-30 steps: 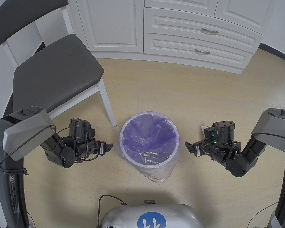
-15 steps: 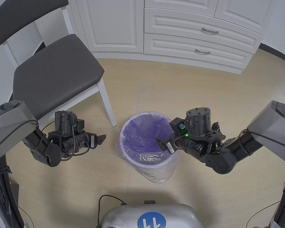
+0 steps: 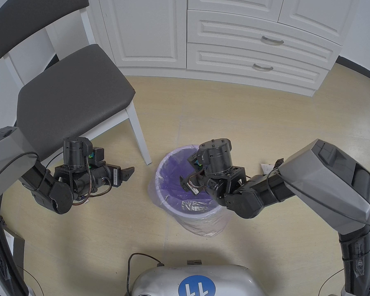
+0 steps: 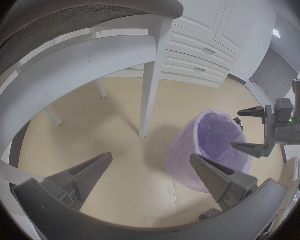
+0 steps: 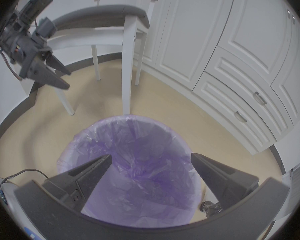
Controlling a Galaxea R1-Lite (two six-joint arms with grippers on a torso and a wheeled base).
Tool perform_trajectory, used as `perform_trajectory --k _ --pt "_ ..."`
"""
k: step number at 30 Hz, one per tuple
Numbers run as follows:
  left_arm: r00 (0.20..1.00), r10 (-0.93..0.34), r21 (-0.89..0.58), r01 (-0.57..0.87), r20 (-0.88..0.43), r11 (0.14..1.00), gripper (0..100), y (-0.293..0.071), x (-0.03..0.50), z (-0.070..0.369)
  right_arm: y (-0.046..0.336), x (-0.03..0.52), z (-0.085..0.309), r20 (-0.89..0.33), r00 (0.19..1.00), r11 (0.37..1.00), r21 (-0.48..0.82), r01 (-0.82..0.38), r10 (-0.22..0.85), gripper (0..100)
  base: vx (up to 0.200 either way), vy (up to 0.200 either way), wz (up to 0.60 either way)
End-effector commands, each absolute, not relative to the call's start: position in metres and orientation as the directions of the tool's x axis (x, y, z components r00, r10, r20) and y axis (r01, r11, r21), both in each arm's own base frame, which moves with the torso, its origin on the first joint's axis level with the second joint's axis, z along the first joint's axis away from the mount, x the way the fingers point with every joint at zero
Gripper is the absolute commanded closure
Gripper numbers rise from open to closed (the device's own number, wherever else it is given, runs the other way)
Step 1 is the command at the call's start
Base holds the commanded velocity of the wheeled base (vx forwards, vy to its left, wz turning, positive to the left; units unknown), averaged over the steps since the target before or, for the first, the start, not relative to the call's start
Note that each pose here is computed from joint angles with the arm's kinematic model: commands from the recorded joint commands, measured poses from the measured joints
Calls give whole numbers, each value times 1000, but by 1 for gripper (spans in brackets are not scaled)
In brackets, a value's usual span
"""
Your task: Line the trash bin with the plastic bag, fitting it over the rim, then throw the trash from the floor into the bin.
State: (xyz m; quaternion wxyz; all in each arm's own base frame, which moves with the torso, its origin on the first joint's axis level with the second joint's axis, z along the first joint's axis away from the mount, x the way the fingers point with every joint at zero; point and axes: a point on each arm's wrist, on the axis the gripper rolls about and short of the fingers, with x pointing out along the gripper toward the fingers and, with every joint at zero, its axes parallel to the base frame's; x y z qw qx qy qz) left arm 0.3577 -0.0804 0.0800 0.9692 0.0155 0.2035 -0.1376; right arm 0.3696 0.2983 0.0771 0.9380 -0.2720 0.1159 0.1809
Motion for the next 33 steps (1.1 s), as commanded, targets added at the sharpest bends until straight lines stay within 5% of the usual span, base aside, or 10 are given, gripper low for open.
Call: perform_trajectory --k 1,13,22,33 --pt "883 -257 -24 269 -393 963 0 -81 359 81 316 379 53 -377 890 781 -462 -421 256 0 0 0 0" --pt "882 -257 -24 269 -395 963 0 -81 359 80 341 399 58 -532 833 877 -318 -360 149 0 0 0 0" --pt "889 -256 -22 268 -379 963 0 -81 360 79 334 389 51 -624 780 861 -368 -352 53 0 0 0 0" --pt "891 -257 -22 268 -374 963 0 -80 356 82 333 357 78 -629 775 860 -365 -356 54 0 0 0 0"
